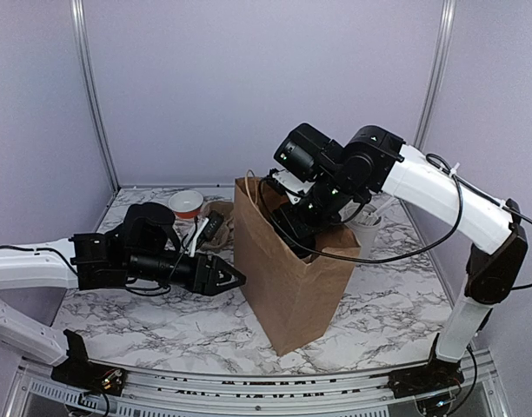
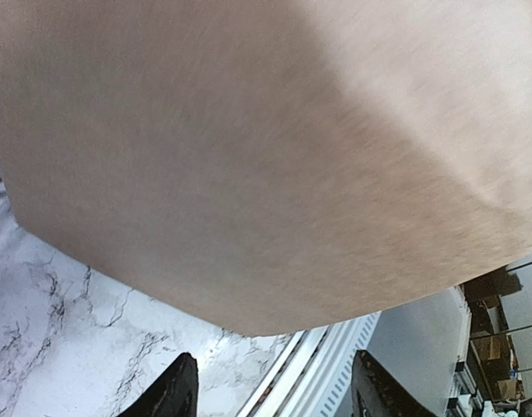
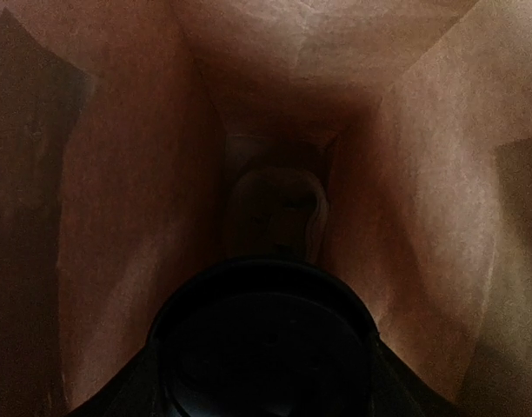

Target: Pack the takeout coffee

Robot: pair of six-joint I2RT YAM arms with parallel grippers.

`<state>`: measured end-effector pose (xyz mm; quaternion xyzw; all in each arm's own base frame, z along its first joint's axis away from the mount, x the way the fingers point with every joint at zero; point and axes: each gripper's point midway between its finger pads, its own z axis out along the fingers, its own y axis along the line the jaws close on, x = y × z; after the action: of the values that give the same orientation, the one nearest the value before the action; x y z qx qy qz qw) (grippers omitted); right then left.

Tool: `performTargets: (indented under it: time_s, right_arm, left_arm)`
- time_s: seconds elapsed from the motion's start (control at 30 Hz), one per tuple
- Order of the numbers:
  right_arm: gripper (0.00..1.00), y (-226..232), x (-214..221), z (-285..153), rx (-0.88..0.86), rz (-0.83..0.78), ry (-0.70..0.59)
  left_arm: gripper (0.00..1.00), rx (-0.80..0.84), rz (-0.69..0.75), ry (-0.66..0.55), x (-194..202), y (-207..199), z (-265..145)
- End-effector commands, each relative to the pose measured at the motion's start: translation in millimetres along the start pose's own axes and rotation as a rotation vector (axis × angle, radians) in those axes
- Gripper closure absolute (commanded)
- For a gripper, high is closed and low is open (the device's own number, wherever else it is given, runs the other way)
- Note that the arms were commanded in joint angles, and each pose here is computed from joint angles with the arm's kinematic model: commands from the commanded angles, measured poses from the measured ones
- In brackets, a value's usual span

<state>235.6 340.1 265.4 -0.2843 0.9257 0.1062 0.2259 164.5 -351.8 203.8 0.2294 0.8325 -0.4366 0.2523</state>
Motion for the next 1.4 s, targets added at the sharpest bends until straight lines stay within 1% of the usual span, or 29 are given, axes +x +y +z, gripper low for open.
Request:
performTargets:
  time_s: [0.0,0.2,0.33,0.43,0.6,0.83,0.93,1.03,1.17,1.23,1.37]
  right_arm:
    - [0.34,0.1,-5.1,-6.6,-0.023,0.005,-0.034]
    - [0.34,0.6,-5.3,-2.9,-0.020,0.001,-0.029]
    - [0.34,0.4,-5.3,-0.7,-0.014,-0.004,-0.025]
    - [0.34,0.4,-5.1,1.3,-0.011,-0.009,-0.019]
    - [0.34,1.0,-6.8,3.3,-0.007,-0.014,-0.013]
    - [0.34,1.9,-8.5,3.9,-0.002,-0.023,-0.004]
    - [0.34,2.0,-8.8,3.9,-0.001,-0.022,-0.001]
    - [0.34,1.7,-8.5,5.4,0.001,-0.026,0.003]
    - [0.34,1.8,-9.6,8.8,0.007,-0.035,0.011]
    - [0.34,1.9,-11.2,9.8,0.008,-0.039,0.012]
    - [0.34,-1.3,-14.1,17.2,0.011,-0.046,0.024]
  left_arm:
    - [0.40,0.046,-0.005,-0.138,-49.1,-28.8,-36.9]
    - [0.40,0.134,-0.010,-0.296,-104.9,-69.8,-81.8]
    - [0.40,0.176,-0.014,-0.346,-124.3,-88.3,-96.6]
    - [0.39,0.191,-0.022,-0.360,-133.1,-94.4,-97.4]
    - [0.39,0.167,-0.043,-0.374,-148.2,-96.0,-91.3]
    - [0.45,0.108,-0.059,-0.335,-154.4,-88.7,-71.6]
    - [0.52,0.081,-0.063,-0.325,-153.8,-84.0,-66.2]
    - [0.66,0.075,-0.062,-0.319,-152.6,-82.3,-63.2]
    - [0.91,0.082,-0.052,-0.321,-151.7,-85.1,-66.8]
    - [1.00,0.086,-0.044,-0.319,-149.3,-86.8,-69.8]
    - [1.00,0.100,-0.033,-0.309,-143.3,-89.7,-74.4]
